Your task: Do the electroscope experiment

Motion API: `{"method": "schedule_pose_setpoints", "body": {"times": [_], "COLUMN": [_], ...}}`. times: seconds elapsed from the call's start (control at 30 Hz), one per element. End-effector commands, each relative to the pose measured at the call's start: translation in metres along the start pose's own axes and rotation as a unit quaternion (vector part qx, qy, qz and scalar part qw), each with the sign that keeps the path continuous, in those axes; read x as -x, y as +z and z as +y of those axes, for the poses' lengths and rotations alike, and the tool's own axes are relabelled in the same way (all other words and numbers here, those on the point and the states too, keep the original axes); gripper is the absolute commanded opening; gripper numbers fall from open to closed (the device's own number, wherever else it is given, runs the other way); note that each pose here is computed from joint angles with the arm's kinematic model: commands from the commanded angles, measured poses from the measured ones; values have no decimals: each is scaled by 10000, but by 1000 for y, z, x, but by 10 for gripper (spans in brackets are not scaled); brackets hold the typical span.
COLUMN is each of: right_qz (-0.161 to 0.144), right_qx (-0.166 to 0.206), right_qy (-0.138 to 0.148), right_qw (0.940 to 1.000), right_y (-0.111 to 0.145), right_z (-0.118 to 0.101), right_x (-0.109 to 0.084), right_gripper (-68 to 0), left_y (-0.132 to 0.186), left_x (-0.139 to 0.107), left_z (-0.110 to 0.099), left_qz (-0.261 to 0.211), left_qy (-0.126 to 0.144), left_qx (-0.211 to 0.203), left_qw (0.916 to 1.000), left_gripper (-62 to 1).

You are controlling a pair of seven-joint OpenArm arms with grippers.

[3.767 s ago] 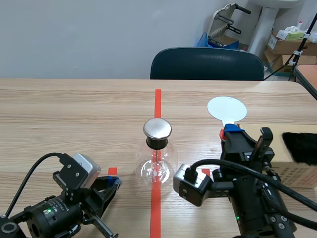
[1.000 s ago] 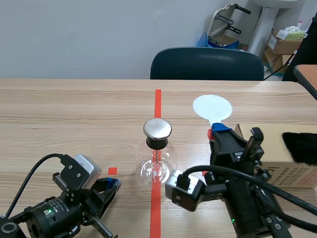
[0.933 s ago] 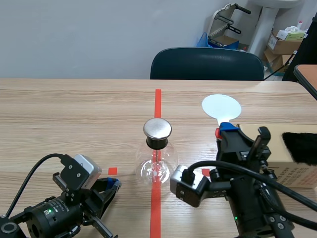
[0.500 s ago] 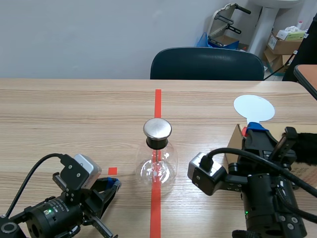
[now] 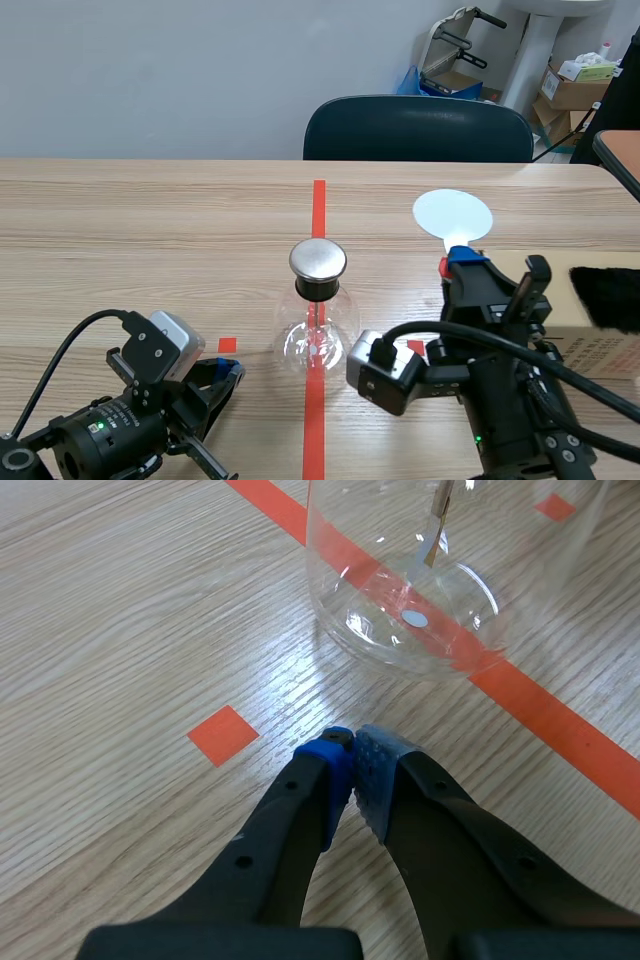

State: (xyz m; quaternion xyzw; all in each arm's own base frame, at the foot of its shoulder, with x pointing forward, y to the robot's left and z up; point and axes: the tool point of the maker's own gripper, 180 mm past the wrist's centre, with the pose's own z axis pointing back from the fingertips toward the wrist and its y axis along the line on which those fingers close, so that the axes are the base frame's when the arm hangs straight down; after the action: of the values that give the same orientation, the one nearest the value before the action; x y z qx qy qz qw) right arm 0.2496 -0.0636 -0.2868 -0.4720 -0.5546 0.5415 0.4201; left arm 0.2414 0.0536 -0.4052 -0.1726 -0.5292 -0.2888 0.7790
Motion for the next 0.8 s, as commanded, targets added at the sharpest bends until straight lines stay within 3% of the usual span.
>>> {"method": "schedule_pose_setpoints", "body": {"times": [0.0,0.2,0.47,0.57,0.77], "right_qz": [-203,-1188,-2255,-2447,-2499], "right_qx": [135,128,120,119,118], "right_qy": [56,69,82,84,85], "right_qw": [9997,9928,9741,9695,9682], "right_y": [-3,2,15,18,19], "right_z": [-6,-5,-5,-5,-4], "right_x": [-5,-40,-76,-83,-84], "right_gripper": [-667,-667,-667,-667,-667], "left_y": [-2,-2,-2,-2,-2], "left_x": [-11,-11,-11,-11,-11], "left_z": [1,1,1,1,1], "left_qz": [-182,-189,-189,-189,-189], "left_qy": [-8,-14,-14,-14,-14], "left_qx": [-25,-44,-44,-44,-44], "left_qw": [9998,9998,9998,9998,9998], "left_gripper": [-567,-567,-567,-567,-567]}}
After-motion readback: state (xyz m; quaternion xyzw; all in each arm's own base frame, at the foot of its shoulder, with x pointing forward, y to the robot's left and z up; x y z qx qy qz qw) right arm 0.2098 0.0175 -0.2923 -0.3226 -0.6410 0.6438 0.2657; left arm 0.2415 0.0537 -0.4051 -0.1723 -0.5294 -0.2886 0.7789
